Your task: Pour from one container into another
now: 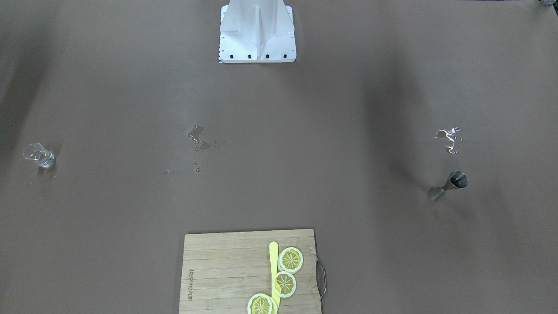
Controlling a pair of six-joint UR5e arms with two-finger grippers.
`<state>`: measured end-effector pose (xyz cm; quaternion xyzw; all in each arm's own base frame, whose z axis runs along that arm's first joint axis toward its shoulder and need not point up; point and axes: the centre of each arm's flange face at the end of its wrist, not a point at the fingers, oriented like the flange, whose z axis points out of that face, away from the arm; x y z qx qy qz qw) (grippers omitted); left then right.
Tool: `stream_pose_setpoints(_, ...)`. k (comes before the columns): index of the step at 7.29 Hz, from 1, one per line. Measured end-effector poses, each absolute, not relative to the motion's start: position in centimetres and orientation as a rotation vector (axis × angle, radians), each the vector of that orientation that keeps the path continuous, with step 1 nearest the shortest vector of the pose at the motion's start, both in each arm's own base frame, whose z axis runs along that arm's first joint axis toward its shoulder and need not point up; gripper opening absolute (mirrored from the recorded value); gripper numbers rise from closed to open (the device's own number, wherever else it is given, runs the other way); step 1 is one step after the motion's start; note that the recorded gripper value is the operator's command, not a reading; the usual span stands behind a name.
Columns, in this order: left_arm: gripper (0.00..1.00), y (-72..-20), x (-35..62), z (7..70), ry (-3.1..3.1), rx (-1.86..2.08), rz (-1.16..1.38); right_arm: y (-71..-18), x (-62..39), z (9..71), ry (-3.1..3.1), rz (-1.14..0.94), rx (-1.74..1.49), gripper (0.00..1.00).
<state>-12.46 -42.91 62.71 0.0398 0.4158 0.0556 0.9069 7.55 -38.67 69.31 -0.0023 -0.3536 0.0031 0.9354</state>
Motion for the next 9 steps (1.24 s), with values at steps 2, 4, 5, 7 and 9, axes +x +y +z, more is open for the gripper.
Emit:
stream_pose_setpoints(2,0.98,-43.0,-13.3,65.0,0.896,0.026,0.011,-38.7,7.5,69.4,-0.723,0.006,-0.005,1.00)
stream_pose_setpoints(4,0.98,-44.0,-13.5,64.8,0.893,0.014,-0.065,-38.7,7.5,69.4,-0.723,0.005,-0.005,1.00)
stream_pose_setpoints(5,0.98,-44.3,-13.4,64.6,0.886,0.025,-0.072,-38.7,7.5,69.3,-0.723,0.004,-0.004,1.00)
stream_pose_setpoints(7,0.98,-44.7,-12.4,64.1,0.863,0.032,-0.086,-38.7,7.6,69.3,-0.722,0.003,-0.003,1.00)
stream_pose_setpoints(9,0.98,-45.4,-10.2,63.9,0.829,0.036,-0.086,-38.7,7.6,69.3,-0.721,0.002,-0.002,1.00)
